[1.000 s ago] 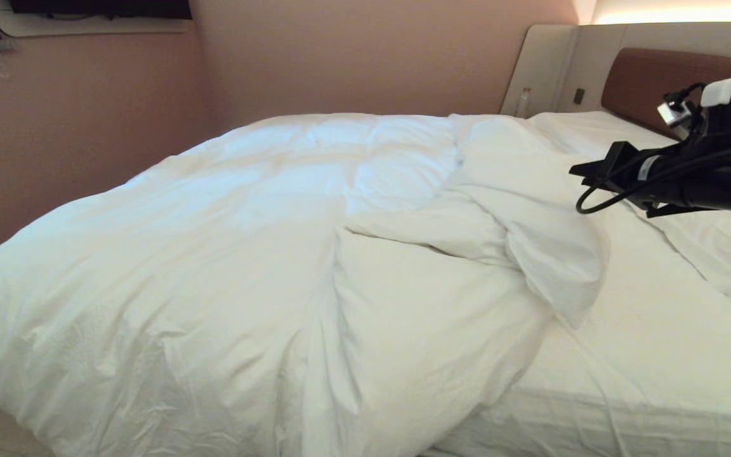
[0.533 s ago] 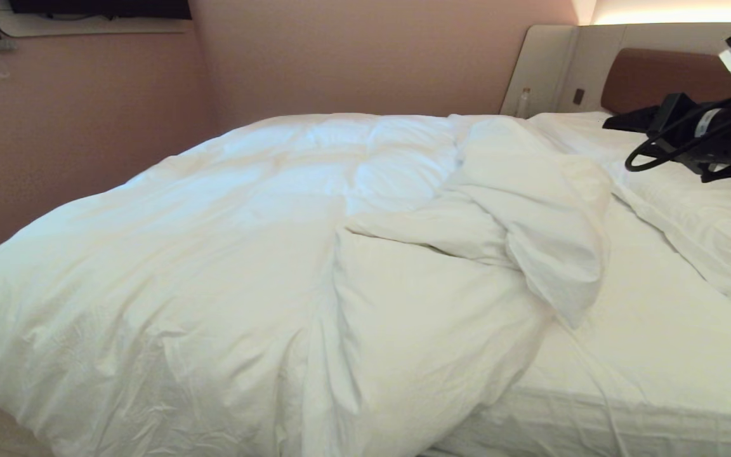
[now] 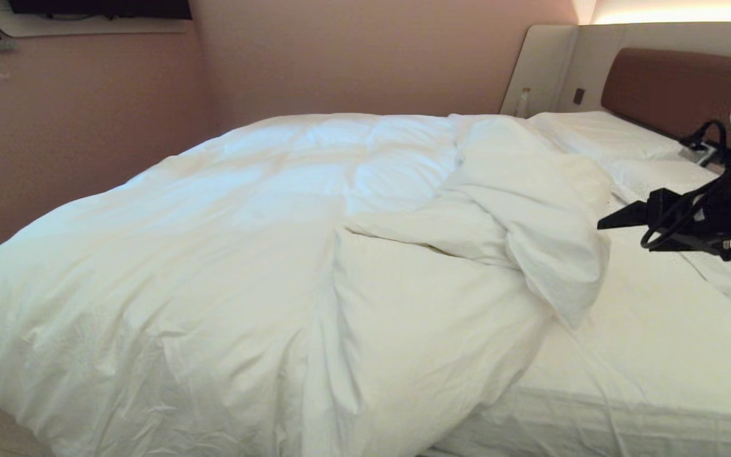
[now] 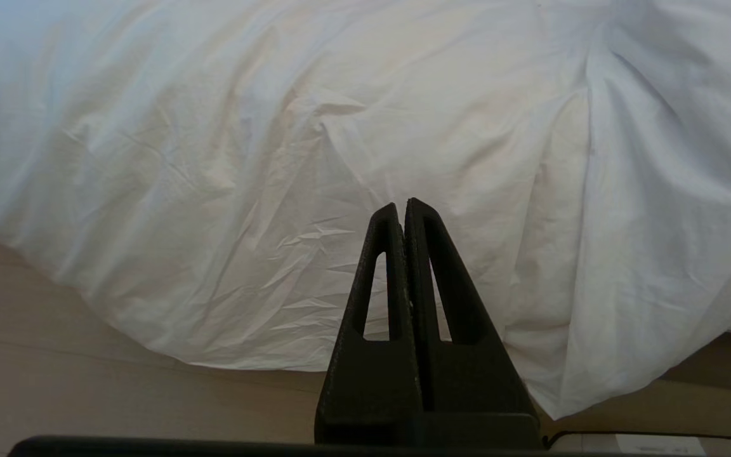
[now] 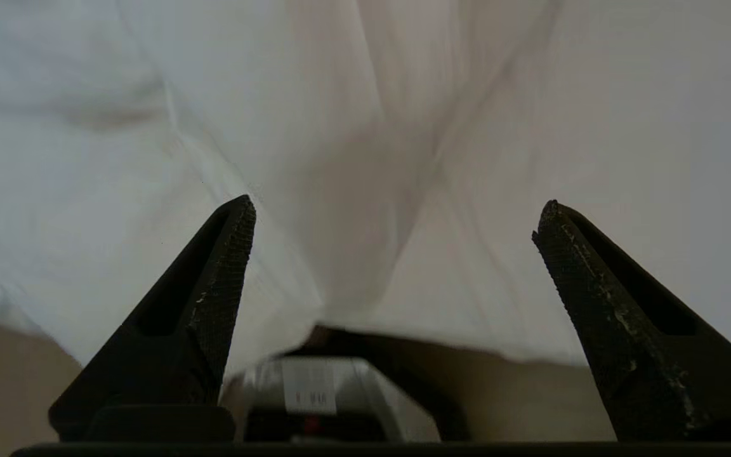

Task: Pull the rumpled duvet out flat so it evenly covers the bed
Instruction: Hold the folded corner of the quilt

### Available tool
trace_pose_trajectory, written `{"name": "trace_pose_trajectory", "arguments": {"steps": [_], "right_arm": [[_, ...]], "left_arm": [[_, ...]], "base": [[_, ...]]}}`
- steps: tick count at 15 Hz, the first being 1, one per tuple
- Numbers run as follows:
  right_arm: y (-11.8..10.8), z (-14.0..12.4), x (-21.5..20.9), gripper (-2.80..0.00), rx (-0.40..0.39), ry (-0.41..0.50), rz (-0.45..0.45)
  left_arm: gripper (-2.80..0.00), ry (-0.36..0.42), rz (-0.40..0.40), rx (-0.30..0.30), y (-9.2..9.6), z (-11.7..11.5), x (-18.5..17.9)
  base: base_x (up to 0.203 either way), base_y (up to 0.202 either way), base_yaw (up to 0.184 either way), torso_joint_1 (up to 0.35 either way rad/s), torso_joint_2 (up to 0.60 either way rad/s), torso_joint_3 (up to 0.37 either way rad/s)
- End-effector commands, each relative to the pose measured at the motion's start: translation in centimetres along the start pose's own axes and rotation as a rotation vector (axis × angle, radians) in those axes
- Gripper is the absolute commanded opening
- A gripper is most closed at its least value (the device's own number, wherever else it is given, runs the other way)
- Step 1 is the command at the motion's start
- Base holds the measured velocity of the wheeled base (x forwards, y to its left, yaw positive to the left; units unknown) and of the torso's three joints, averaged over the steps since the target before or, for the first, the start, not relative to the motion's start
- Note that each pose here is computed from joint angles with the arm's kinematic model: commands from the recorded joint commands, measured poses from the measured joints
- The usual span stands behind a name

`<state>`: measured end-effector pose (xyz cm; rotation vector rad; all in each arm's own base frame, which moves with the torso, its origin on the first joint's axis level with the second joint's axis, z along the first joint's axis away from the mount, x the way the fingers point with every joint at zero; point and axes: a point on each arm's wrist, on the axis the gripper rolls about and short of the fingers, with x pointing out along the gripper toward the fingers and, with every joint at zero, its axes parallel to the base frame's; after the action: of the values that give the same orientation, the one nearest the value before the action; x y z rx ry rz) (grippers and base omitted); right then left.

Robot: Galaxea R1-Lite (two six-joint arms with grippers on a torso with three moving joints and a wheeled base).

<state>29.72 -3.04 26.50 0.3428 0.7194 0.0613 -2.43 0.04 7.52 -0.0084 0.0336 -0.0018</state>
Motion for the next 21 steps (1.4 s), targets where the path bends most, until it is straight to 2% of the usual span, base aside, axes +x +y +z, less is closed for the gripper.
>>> {"name": "trace_pose_trajectory", "arguments": {"steps": [1, 4, 9, 12, 14, 15, 18, 21], "right_arm": [[-0.5, -2.0, 0.7, 0.00, 0.037, 0.194, 0.025], [-0.8, -2.1, 1.5, 0.00, 0.038, 0.216, 0.039], [-2.3, -1.9, 1.4, 0.00, 0.059, 0.214, 0.169], [-3.5, -2.3, 2.1, 0.00, 0.032, 0.180, 0.306], [-4.4, -2.3, 2.5, 0.00, 0.026, 0.144, 0.342], [-4.5, -2.3, 2.6, 0.00, 0.027, 0.146, 0.346], [-4.9, -2.7, 3.5, 0.00, 0.011, 0.158, 0.482], [-5.2, -2.8, 4.2, 0.00, 0.002, 0.166, 0.493]], "left_arm": [[-2.80, 0.000, 0.000, 0.000, 0.0, 0.0, 0.0], [-2.80, 0.000, 0.000, 0.000, 0.0, 0.0, 0.0], [-2.80, 0.000, 0.000, 0.000, 0.0, 0.0, 0.0], [-2.80, 0.000, 0.000, 0.000, 0.0, 0.0, 0.0], [-2.80, 0.000, 0.000, 0.000, 0.0, 0.0, 0.0], [-2.80, 0.000, 0.000, 0.000, 0.0, 0.0, 0.0], [-2.80, 0.000, 0.000, 0.000, 0.0, 0.0, 0.0], [-2.80, 0.000, 0.000, 0.000, 0.0, 0.0, 0.0]], "base": [[0.000, 0.000, 0.000, 0.000, 0.00, 0.000], [0.000, 0.000, 0.000, 0.000, 0.00, 0.000], [0.000, 0.000, 0.000, 0.000, 0.00, 0.000], [0.000, 0.000, 0.000, 0.000, 0.00, 0.000], [0.000, 0.000, 0.000, 0.000, 0.00, 0.000], [0.000, 0.000, 0.000, 0.000, 0.00, 0.000], [0.000, 0.000, 0.000, 0.000, 0.00, 0.000], [0.000, 0.000, 0.000, 0.000, 0.00, 0.000]]}}
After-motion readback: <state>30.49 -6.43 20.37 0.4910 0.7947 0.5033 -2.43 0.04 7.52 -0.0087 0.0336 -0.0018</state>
